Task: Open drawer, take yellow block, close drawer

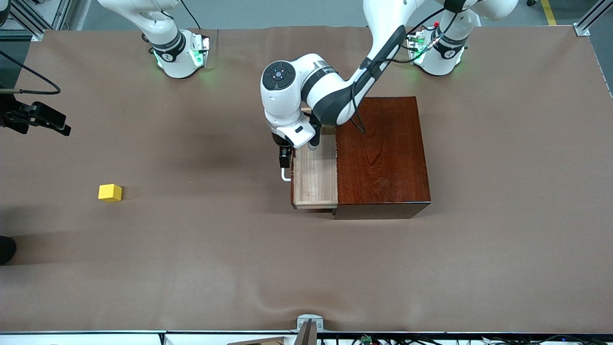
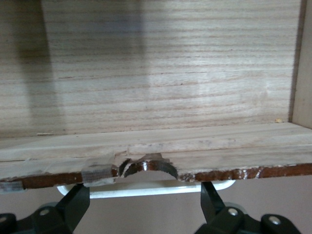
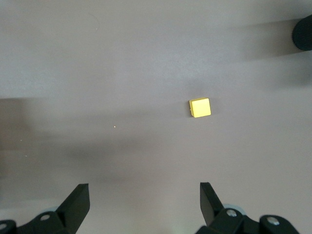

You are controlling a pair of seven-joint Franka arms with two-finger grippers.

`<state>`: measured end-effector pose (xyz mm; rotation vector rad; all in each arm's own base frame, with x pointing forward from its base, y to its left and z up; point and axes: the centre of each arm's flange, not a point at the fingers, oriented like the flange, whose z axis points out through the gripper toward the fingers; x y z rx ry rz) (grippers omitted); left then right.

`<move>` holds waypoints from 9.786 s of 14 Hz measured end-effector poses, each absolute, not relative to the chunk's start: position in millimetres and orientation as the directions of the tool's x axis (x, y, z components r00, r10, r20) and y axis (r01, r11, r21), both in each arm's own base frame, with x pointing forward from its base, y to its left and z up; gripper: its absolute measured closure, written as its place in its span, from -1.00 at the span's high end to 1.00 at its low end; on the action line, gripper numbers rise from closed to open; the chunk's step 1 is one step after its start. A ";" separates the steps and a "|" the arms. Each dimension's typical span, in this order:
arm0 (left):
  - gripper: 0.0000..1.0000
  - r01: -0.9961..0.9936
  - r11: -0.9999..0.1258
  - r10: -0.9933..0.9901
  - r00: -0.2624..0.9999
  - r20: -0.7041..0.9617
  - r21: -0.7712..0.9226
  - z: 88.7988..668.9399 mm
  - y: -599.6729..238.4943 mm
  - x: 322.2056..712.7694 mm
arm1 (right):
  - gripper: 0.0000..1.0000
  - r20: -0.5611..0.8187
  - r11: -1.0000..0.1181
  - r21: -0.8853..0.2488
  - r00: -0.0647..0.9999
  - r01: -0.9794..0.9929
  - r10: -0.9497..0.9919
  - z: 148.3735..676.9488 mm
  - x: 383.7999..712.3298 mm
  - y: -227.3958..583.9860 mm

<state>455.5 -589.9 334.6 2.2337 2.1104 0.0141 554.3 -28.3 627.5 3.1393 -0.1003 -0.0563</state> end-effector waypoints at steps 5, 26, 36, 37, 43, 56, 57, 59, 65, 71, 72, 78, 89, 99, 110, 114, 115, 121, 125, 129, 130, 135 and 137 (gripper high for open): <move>1.00 0.997 -0.054 0.998 0.056 -0.042 0.058 334.4 -589.3 456.7 | 1.00 -0.039 -0.998 0.001 0.997 -0.063 -0.063 627.2 554.0 -27.9; 1.00 0.999 -0.038 0.982 0.039 0.185 -0.011 318.2 -556.0 463.4 | 1.00 -0.015 -0.998 0.001 0.998 -0.064 -0.064 631.3 556.0 -28.5; 1.00 0.998 -0.067 0.939 0.065 0.339 -0.005 313.4 -540.1 461.3 | 1.00 -0.014 -0.998 0.001 0.998 -0.065 -0.065 631.3 556.0 -28.6; 1.00 0.998 -0.068 0.934 0.066 0.352 -0.005 312.9 -538.3 461.4 | 1.00 -0.014 -0.998 0.001 0.998 -0.065 -0.065 631.3 556.0 -28.6; 1.00 0.997 -0.076 0.906 0.069 0.417 0.000 311.8 -530.1 462.1 | 1.00 -0.015 -0.998 -0.004 0.998 -0.065 -0.064 631.3 556.0 -28.1; 1.00 0.991 -0.097 0.937 0.061 0.344 0.087 368.5 -547.4 465.3 | 1.00 -0.015 -0.998 -0.005 0.998 -0.064 -0.064 631.2 556.1 -27.9; 1.00 0.991 -0.092 0.941 0.054 0.334 0.099 377.3 -545.9 468.3 | 1.00 -0.015 -0.998 -0.005 0.998 -0.064 -0.064 631.2 556.1 -27.9; 1.00 0.990 -0.080 0.949 0.039 0.312 0.117 400.6 -532.3 482.2 | 1.00 -0.015 -0.998 -0.005 0.998 -0.064 -0.064 631.2 556.1 -27.8; 1.00 0.996 -0.048 0.969 0.026 0.247 0.080 449.2 -418.6 576.6 | 1.00 -0.015 -0.998 -0.005 0.998 -0.064 -0.064 631.2 556.1 -27.7; 1.00 0.998 -0.067 0.983 0.062 0.175 0.021 476.0 -280.9 648.6 | 1.00 -0.015 -0.998 -0.005 0.998 -0.064 -0.063 631.1 556.1 -27.4; 1.00 0.997 -0.078 0.983 0.075 0.167 0.011 476.9 -262.5 655.8 | 1.00 -0.015 -0.998 -0.005 0.998 -0.063 -0.063 631.1 556.1 -27.4; 1.00 0.984 -0.178 0.979 0.180 0.091 -0.028 493.5 -160.8 675.8 | 1.00 -0.015 -0.998 -0.005 0.998 -0.063 -0.063 631.1 556.1 -27.4; 1.00 0.868 -0.494 0.869 0.495 0.006 -0.057 526.1 -77.7 634.5 | 1.00 -0.015 -0.998 -0.005 0.998 -0.063 -0.063 631.0 556.1 -27.1; 1.00 0.551 -0.833 0.552 0.833 -0.019 -0.046 545.8 -76.3 601.5 | 1.00 -0.015 -0.998 -0.005 0.998 -0.063 -0.063 631.0 556.1 -26.9; 1.00 0.206 -0.978 0.207 0.978 -0.032 -0.032 583.7 -55.3 577.2 | 1.00 -0.015 -0.998 -0.005 0.998 -0.062 -0.062 630.9 556.1 -26.8; 1.00 0.121 -0.993 0.121 0.992 -0.022 -0.011 603.6 -63.2 563.6 | 1.00 -0.015 -0.998 -0.005 0.998 -0.062 -0.062 630.9 556.1 -26.6; 1.00 0.108 -0.994 0.109 0.994 -0.020 -0.010 604.9 -62.3 563.0 | 1.00 -0.015 -0.998 -0.005 0.998 -0.062 -0.062 630.9 556.1 -26.6; 1.00 0.059 -0.998 0.059 0.998 -0.021 -0.012 605.3 -59.7 563.1 | 1.00 -0.015 -0.998 -0.005 0.998 -0.062 -0.062 630.9 556.1 -26.5; 1.00 0.012 -1.000 0.013 1.000 -0.011 -0.019 610.3 -55.2 563.8 | 1.00 -0.015 -0.998 -0.005 0.998 -0.062 -0.061 630.9 556.1 -26.4; 1.00 0.012 -1.000 0.013 1.000 -0.014 -0.019 627.9 -52.3 559.4 | 1.00 -0.015 -0.998 -0.005 0.998 -0.061 -0.061 630.9 556.1 -26.3; 1.00 0.012 -1.000 0.013 1.000 -0.025 -0.021 633.7 -52.1 556.2 | 1.00 -0.016 -0.998 -0.005 0.998 -0.061 -0.061 630.9 556.1 -26.3; 1.00 0.013 -1.000 0.014 0.998 -0.056 -0.024 648.7 -51.2 546.6 | 1.00 -0.016 -0.998 -0.005 0.998 -0.061 -0.061 630.7 556.1 -26.3; 1.00 0.012 -1.000 0.014 0.998 -0.056 -0.024 648.7 -51.2 546.5 | 1.00 -0.016 -0.998 -0.005 0.998 -0.061 -0.061 630.7 556.1 -26.2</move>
